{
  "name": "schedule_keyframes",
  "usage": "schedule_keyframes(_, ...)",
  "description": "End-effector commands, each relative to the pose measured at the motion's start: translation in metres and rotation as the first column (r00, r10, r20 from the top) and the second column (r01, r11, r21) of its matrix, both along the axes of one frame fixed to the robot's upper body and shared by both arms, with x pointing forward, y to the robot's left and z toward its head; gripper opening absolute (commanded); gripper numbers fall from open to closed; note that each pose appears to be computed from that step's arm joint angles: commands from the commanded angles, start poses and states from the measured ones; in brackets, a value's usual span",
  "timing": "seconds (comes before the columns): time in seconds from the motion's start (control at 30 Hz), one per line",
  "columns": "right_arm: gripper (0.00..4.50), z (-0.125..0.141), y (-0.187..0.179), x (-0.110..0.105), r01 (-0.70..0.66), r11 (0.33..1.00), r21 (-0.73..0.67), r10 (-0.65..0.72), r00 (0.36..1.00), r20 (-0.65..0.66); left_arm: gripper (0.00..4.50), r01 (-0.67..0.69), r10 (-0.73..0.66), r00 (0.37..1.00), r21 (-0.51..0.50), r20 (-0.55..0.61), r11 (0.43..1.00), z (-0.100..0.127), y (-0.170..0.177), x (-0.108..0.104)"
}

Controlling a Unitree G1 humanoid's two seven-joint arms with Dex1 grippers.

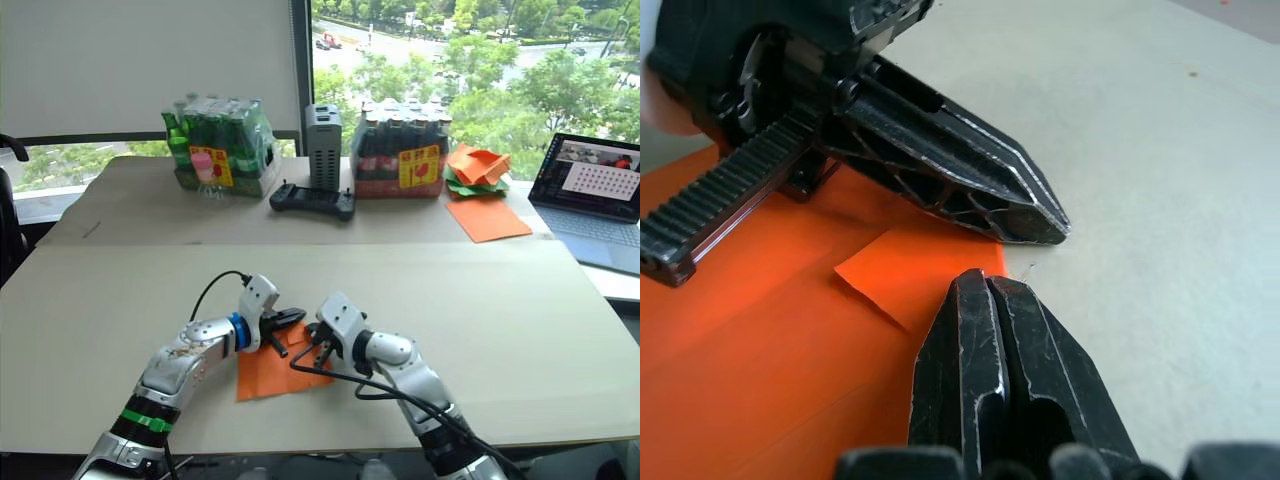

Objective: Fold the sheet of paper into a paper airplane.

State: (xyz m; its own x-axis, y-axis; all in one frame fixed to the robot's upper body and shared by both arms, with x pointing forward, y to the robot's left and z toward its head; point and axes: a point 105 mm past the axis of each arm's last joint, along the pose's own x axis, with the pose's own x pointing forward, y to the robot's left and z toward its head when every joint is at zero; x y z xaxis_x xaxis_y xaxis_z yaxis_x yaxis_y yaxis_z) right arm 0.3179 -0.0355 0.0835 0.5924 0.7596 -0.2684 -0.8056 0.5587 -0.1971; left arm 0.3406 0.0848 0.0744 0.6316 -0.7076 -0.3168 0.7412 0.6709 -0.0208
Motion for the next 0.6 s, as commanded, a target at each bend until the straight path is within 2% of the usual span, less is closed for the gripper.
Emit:
schedule_keyframes(0.03,0.02,0.014,0.002,0.005,0.015,0.999,0.035,-0.016,0.999,0.033,0.00,-0.052,0.058,0.995,0.083,-0.079,0.995,-0.028,0.017,-0.002)
schedule_keyframes(0.33,0.02,-0.009,0.005,-0.005,-0.028,0.999,-0.035,0.027,0.999,-0.024,0.00,-0.053,0.060,0.995,0.084,-0.074,0.995,-0.027,0.017,-0.003)
schedule_keyframes(0.6,0.02,-0.020,-0.009,0.001,0.055,0.997,-0.059,-0.059,0.996,-0.065,0.00,-0.052,0.058,0.996,0.083,-0.071,0.995,-0.027,0.017,-0.005)
